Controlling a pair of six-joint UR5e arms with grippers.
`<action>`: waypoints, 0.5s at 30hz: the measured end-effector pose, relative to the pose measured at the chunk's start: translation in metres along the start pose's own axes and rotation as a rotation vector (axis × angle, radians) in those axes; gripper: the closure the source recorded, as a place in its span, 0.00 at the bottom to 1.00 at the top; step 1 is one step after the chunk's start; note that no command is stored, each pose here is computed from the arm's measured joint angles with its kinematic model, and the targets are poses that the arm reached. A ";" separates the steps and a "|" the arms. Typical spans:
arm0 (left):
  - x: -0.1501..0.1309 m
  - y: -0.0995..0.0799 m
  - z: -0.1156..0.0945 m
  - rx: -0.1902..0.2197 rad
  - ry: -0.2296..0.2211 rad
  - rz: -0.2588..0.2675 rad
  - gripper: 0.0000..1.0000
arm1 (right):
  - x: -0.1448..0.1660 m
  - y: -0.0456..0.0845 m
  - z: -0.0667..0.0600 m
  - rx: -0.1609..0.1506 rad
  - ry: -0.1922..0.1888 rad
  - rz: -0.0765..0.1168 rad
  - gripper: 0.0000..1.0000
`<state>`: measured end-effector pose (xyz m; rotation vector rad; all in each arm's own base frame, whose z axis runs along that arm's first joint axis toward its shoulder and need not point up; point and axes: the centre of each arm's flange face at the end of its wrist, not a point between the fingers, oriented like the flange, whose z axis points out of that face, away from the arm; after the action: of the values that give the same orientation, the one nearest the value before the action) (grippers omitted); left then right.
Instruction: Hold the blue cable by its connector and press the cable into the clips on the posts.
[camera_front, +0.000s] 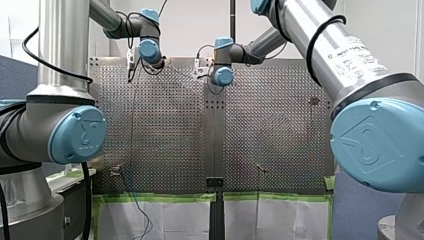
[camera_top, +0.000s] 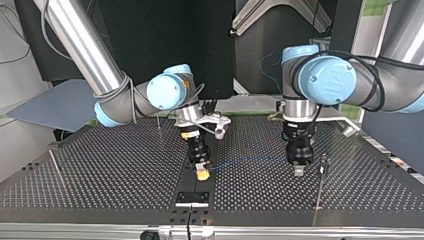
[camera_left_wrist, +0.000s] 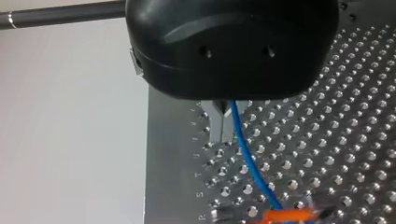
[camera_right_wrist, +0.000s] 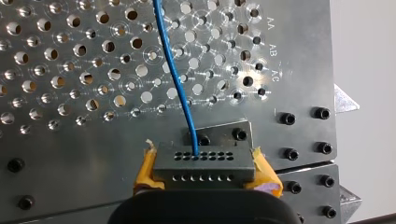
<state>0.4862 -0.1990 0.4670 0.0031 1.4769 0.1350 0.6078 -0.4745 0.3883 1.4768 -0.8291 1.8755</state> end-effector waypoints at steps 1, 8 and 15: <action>0.001 0.000 0.000 0.001 0.000 -0.003 1.00 | 0.000 0.000 0.000 -0.001 -0.001 0.000 1.00; 0.008 -0.004 -0.004 0.011 0.003 -0.010 1.00 | -0.006 0.004 -0.002 -0.005 -0.014 0.001 1.00; 0.034 -0.015 -0.009 0.027 0.020 -0.014 1.00 | -0.029 0.013 -0.012 -0.030 -0.063 -0.001 1.00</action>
<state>0.4816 -0.2120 0.4312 0.0138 1.4980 0.1043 0.5960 -0.4753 0.3562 1.5243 -0.8817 1.8161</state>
